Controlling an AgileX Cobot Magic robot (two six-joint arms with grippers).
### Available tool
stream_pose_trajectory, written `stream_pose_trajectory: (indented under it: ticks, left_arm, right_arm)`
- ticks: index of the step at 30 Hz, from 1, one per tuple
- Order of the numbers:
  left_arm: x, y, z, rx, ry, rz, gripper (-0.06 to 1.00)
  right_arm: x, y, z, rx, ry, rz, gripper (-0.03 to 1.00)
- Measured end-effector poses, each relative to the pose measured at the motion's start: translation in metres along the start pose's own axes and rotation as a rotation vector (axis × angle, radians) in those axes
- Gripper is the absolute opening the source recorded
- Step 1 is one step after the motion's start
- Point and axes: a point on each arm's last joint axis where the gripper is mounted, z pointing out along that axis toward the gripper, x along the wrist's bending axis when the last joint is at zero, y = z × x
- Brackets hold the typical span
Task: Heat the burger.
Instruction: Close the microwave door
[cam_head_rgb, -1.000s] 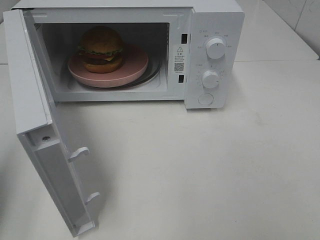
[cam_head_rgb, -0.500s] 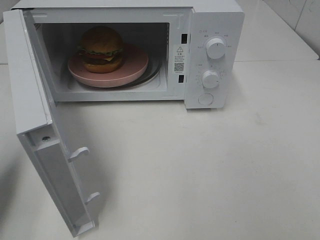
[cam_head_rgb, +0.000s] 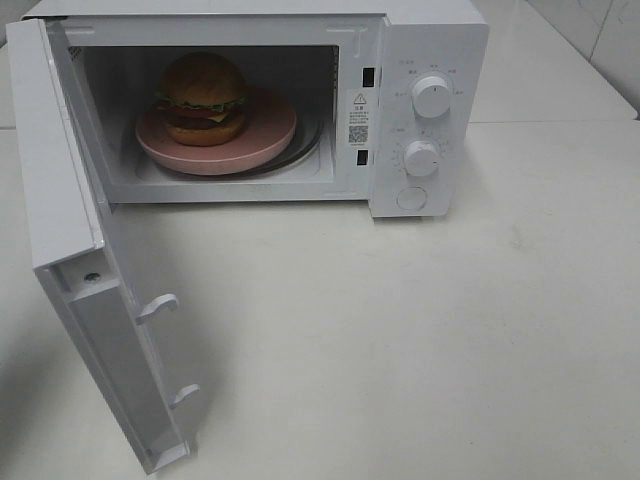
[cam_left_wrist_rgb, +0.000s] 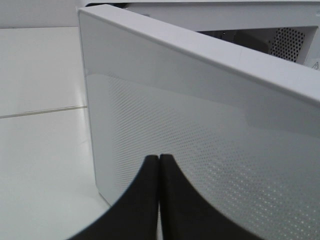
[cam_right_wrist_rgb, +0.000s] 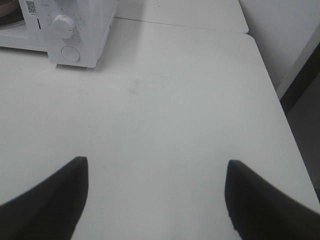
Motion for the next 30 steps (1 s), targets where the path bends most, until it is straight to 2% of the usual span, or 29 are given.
stream_pose_trajectory:
  ticks: [7, 17, 19, 28, 30]
  left_arm:
    - [-0.001, -0.004, 0.009, -0.022, -0.052, -0.038, 0.00]
    - [-0.004, -0.005, 0.016, -0.015, -0.078, -0.042, 0.00]
    - [-0.011, -0.007, 0.022, 0.005, -0.120, -0.024, 0.00]
    - [-0.029, -0.012, 0.031, 0.026, -0.156, -0.020, 0.00]
    - [-0.038, -0.013, 0.033, 0.038, -0.189, -0.016, 0.00]
  right_arm:
    - [0.000, 0.000, 0.000, 0.000, 0.000, 0.000, 0.74]
    - [0.000, 0.000, 0.000, 0.000, 0.000, 0.000, 0.74]
    - [0.000, 0.000, 0.000, 0.000, 0.000, 0.000, 0.74]
    - [0.000, 0.000, 0.000, 0.000, 0.000, 0.000, 0.74]
    - [0.000, 0.000, 0.000, 0.000, 0.000, 0.000, 0.74]
